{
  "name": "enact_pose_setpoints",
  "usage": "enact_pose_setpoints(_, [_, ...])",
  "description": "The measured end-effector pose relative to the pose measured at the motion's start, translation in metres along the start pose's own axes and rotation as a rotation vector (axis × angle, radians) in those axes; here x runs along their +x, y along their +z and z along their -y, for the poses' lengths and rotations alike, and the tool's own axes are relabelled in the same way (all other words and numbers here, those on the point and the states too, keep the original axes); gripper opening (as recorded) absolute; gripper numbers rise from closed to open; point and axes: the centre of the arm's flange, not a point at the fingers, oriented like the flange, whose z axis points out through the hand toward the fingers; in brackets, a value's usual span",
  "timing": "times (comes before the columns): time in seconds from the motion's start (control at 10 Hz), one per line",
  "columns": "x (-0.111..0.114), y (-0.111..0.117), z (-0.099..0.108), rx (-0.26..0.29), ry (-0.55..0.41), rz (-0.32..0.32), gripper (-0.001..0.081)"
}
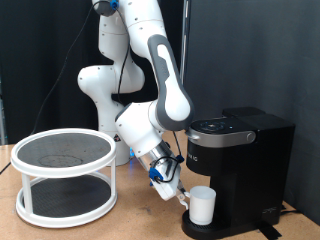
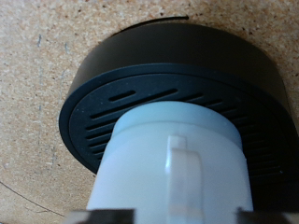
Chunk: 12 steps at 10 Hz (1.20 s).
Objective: Make a cup of coffee with the keurig machine
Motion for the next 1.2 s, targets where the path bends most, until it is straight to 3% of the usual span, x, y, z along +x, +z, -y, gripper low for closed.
enact_pose_setpoints(0.1, [0.0,0.0,0.0,-0.001,0.0,0.0,0.0074])
enact_pose_setpoints(0.3, [0.002,0.0,0.001,-0.007,-0.005,-0.003,0.0392])
enact_pose_setpoints(0.4, [0.008,-0.001,0.003,-0.023,-0.025,-0.012,0.0392])
enact_pose_setpoints(0.5, [0.018,-0.005,0.007,-0.059,-0.053,-0.022,0.0575])
enact_pose_setpoints(0.6, [0.026,-0.012,0.011,-0.106,-0.076,-0.024,0.0682])
enact_pose_setpoints(0.8, [0.037,-0.029,0.018,-0.195,-0.084,0.006,0.0724])
enact_pose_setpoints(1.0, [0.042,-0.051,0.019,-0.217,-0.063,0.053,0.0734])
enact_pose_setpoints(1.2, [0.046,-0.048,0.018,-0.235,-0.073,0.028,0.0734])
